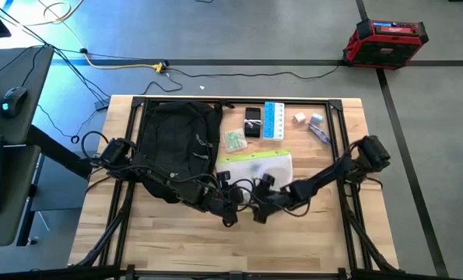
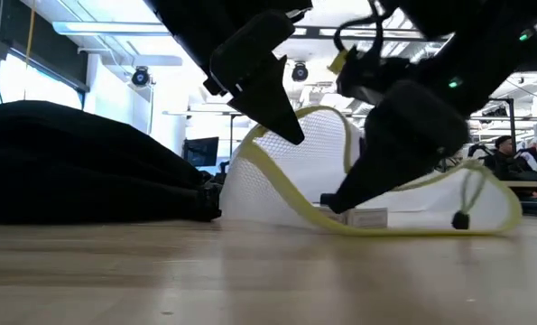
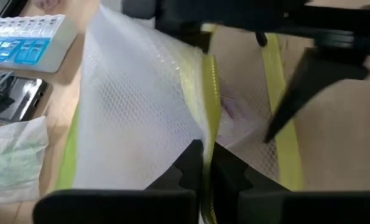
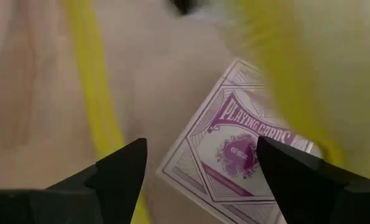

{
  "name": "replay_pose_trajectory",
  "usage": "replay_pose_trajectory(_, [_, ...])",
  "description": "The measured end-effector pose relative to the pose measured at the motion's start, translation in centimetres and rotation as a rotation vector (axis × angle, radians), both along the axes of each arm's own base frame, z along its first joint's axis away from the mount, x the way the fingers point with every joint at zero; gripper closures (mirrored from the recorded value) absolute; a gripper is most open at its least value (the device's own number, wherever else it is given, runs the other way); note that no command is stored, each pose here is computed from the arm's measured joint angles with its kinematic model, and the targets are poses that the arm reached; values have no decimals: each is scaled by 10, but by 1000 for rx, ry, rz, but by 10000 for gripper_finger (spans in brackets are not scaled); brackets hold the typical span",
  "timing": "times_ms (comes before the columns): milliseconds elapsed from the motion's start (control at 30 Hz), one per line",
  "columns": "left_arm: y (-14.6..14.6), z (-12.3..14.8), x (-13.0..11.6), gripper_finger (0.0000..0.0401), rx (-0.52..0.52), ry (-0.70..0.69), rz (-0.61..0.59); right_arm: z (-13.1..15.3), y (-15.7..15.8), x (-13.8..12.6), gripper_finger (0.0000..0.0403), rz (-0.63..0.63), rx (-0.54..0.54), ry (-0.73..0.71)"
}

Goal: Unpack backpack
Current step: Remove the deck of cards from the transparent zip bag

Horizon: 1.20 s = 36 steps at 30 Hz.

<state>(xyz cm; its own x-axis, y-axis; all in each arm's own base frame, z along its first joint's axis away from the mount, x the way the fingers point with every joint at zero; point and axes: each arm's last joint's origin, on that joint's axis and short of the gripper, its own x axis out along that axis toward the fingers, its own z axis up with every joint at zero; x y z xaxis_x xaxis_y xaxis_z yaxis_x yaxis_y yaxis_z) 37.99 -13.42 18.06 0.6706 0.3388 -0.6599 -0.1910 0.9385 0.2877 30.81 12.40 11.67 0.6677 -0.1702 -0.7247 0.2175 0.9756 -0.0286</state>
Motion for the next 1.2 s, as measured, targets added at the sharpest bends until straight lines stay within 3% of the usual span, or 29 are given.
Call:
replay_pose_trajectory(167, [0, 0, 0, 401, 1, 0, 2, 4, 5, 0, 111, -85, -25, -54])
replay_pose_trajectory(400, [1, 0, 0, 401, 2, 0, 4, 4, 3, 1, 111, -99, -24, -56])
replay_pose_trajectory(667, [1, 0, 0, 401, 4, 4, 6, -2, -11, -8, 111, -254, -6, 50])
replay_pose_trajectory(1200, [1, -1, -1, 401, -4, 15, 7, -26, -27, -4, 111, -339, -40, 49])
